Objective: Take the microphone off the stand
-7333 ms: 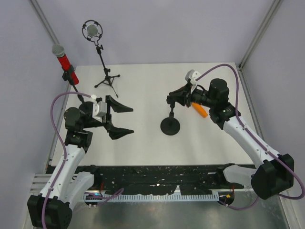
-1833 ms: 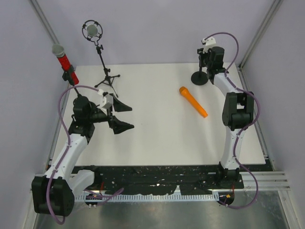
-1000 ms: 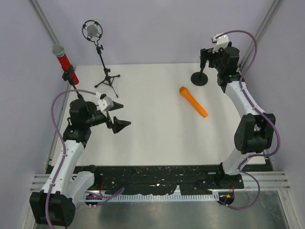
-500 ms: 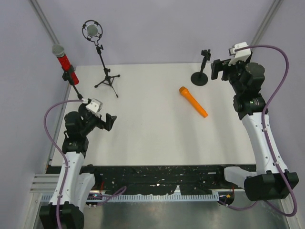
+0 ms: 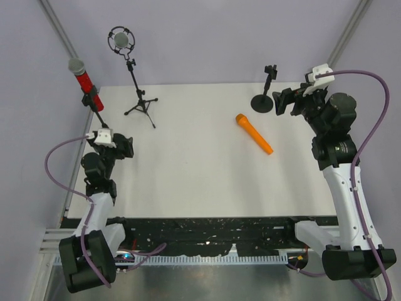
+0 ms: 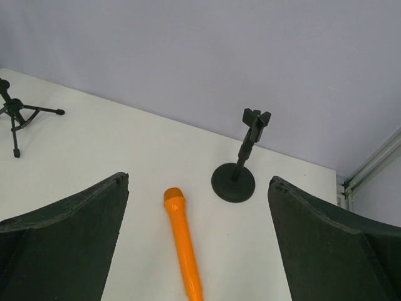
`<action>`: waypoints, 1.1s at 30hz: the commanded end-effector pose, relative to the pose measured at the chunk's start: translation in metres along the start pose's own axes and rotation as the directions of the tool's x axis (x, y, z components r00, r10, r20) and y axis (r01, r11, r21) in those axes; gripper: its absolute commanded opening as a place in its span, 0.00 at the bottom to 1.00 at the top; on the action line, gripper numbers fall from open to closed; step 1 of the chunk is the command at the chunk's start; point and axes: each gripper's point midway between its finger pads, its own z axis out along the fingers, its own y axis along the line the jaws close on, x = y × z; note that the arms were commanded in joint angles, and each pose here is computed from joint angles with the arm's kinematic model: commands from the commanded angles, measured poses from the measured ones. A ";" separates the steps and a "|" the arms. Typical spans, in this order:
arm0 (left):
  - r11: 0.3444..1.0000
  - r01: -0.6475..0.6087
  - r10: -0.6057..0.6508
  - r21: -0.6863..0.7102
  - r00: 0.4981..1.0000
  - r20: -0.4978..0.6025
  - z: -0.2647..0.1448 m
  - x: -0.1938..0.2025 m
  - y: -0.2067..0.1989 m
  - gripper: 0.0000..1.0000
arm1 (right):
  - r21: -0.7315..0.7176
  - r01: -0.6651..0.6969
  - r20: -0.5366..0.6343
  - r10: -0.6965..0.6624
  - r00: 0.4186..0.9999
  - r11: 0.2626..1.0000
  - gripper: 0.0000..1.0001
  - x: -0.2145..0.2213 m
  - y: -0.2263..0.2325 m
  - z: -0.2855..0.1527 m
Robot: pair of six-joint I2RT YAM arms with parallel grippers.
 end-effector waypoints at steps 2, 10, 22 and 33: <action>0.993 0.049 -0.030 -0.106 0.985 0.172 0.022 -0.036 0.035 1.00 | -0.049 -0.020 0.064 0.023 0.998 0.999 0.96 -0.021 0.013 -0.016; 0.981 0.075 -0.031 -0.177 0.971 0.238 0.048 -0.042 0.065 1.00 | -0.065 -0.029 0.085 0.035 0.996 0.997 0.96 -0.026 0.019 -0.028; 0.943 0.078 -0.004 -0.324 0.974 0.225 0.070 -0.033 0.104 0.98 | -0.092 -0.059 0.088 0.068 0.994 0.994 0.96 -0.023 0.027 -0.034; 0.924 0.123 -0.033 -0.363 0.969 0.244 0.085 -0.037 0.120 0.89 | -0.101 -0.072 0.100 0.082 0.992 0.992 0.96 -0.028 0.030 -0.040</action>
